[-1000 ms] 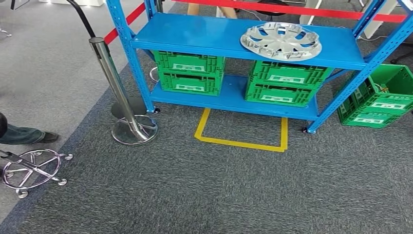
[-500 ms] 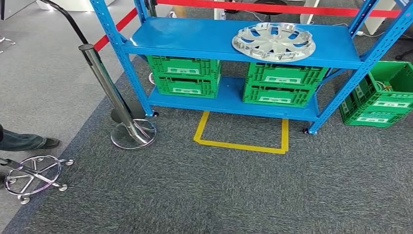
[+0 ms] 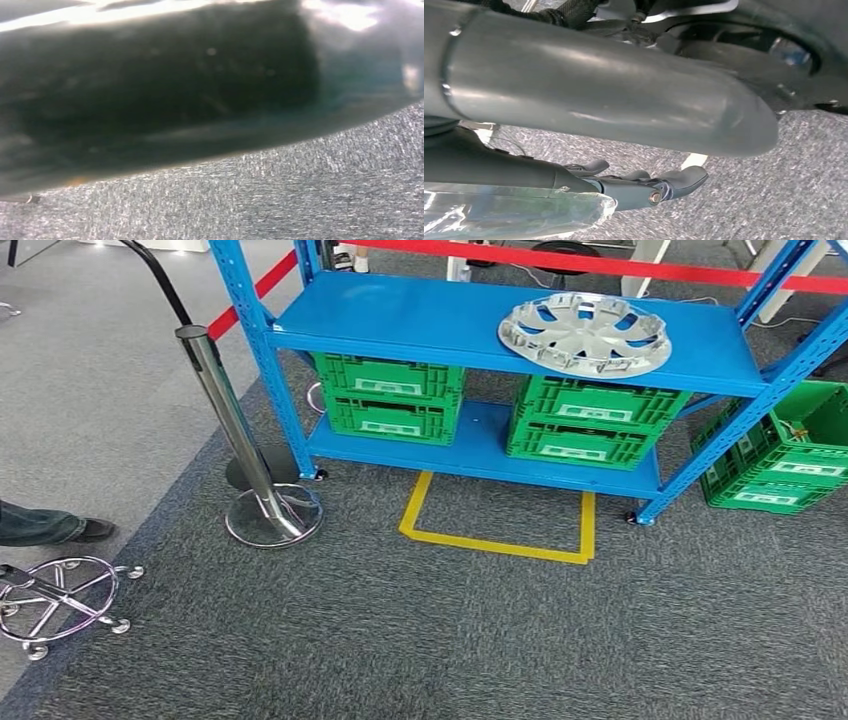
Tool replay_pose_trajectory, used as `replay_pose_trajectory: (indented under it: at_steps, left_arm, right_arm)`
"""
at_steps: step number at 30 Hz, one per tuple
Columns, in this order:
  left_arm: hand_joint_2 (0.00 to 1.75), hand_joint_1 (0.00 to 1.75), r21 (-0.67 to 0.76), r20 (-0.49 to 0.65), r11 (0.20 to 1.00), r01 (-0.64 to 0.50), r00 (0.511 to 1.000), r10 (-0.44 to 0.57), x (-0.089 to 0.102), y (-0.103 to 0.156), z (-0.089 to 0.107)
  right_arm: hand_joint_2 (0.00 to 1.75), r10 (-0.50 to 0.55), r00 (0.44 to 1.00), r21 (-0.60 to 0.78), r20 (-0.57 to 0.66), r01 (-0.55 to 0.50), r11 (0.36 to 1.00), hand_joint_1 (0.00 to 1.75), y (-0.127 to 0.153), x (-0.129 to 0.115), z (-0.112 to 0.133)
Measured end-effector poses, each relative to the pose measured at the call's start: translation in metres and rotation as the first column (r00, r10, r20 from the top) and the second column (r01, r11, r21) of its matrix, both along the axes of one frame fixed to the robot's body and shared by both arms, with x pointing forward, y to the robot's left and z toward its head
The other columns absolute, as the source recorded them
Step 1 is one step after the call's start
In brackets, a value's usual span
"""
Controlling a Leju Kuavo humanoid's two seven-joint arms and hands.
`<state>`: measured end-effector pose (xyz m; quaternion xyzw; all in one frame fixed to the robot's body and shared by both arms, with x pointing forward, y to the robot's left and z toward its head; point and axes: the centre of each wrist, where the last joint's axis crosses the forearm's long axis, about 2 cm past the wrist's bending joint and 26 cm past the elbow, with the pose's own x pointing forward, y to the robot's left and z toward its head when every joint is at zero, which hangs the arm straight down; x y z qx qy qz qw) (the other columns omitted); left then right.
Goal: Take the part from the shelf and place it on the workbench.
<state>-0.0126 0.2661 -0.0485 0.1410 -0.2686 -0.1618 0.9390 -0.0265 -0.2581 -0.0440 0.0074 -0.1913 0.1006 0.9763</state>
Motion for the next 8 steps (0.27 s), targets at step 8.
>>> replay_pose_trajectory:
  at_steps: [8]
  left_arm:
    - [0.0,0.0,-0.004,0.007,1.0,0.012,1.0,-0.012,0.0026,0.0002,-0.0002]
  right_arm:
    - [0.0,-0.033,0.999,-0.011,-0.014,0.033,0.999,0.0,0.0,-0.0008,0.0001]
